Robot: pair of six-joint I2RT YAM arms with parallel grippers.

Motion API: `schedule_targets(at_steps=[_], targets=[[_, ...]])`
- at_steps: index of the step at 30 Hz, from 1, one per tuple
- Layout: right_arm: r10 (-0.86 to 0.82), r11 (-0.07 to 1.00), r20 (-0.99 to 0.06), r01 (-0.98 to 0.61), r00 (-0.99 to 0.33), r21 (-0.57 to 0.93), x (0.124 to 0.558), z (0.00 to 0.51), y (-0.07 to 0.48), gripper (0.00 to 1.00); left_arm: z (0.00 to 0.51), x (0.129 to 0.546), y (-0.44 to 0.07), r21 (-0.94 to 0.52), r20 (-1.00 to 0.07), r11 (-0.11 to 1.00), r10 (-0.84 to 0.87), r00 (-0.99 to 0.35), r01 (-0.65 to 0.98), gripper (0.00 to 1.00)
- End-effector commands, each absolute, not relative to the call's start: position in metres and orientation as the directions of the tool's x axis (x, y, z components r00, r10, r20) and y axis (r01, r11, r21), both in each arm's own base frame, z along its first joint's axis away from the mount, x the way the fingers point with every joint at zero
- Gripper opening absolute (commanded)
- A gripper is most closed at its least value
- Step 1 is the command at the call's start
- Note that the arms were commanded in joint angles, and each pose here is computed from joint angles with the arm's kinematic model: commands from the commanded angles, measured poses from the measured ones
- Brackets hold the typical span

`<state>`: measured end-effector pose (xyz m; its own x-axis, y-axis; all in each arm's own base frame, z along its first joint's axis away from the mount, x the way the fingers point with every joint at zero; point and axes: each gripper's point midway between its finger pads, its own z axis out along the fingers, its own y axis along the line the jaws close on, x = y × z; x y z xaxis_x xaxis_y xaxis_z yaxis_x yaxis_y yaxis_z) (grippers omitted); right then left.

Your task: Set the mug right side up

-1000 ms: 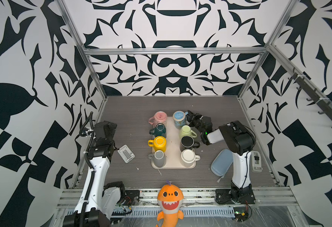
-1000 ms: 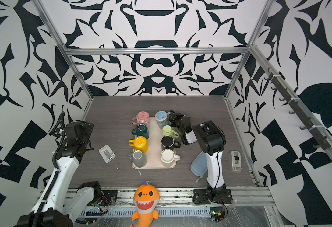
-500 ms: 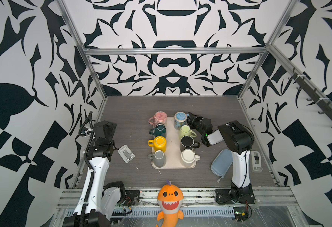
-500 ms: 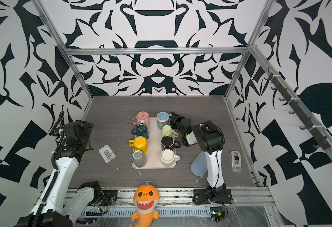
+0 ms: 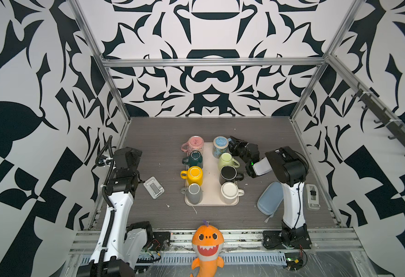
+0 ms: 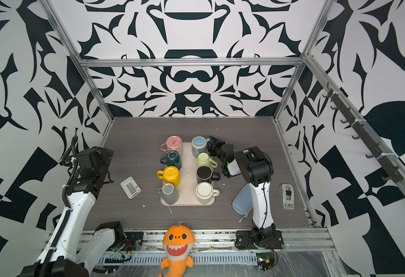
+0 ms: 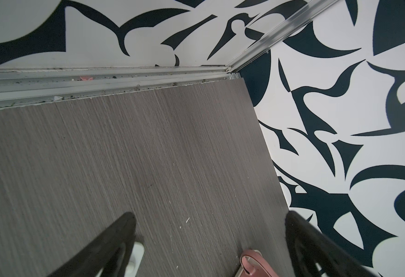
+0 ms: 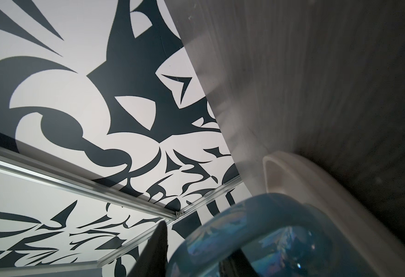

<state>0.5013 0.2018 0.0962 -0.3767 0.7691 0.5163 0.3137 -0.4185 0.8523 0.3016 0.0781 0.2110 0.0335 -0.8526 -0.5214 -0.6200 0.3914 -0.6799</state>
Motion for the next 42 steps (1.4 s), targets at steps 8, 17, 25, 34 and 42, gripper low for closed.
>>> schedule_targets(at_steps=[8,17,25,34,42], targets=[[0.723,-0.502,0.582,0.297,-0.371,0.812,0.517,0.116,0.199,0.39,0.221,0.300,0.080,-0.688,-0.524,0.382,-0.850,0.057,-0.617,1.00],[0.687,-0.537,0.636,0.344,-0.351,0.770,0.521,0.114,0.203,0.40,0.220,0.298,0.082,-0.686,-0.524,0.376,-0.849,0.065,-0.623,1.00],[0.667,-0.547,0.665,0.385,-0.336,0.743,0.523,0.111,0.207,0.37,0.219,0.295,0.083,-0.683,-0.528,0.374,-0.846,0.071,-0.628,1.00],[0.649,-0.562,0.686,0.402,-0.327,0.723,0.527,0.104,0.210,0.32,0.221,0.290,0.087,-0.682,-0.538,0.369,-0.838,0.091,-0.631,1.00],[0.635,-0.573,0.700,0.409,-0.326,0.710,0.528,0.099,0.211,0.16,0.222,0.287,0.088,-0.677,-0.545,0.372,-0.833,0.094,-0.635,1.00]])
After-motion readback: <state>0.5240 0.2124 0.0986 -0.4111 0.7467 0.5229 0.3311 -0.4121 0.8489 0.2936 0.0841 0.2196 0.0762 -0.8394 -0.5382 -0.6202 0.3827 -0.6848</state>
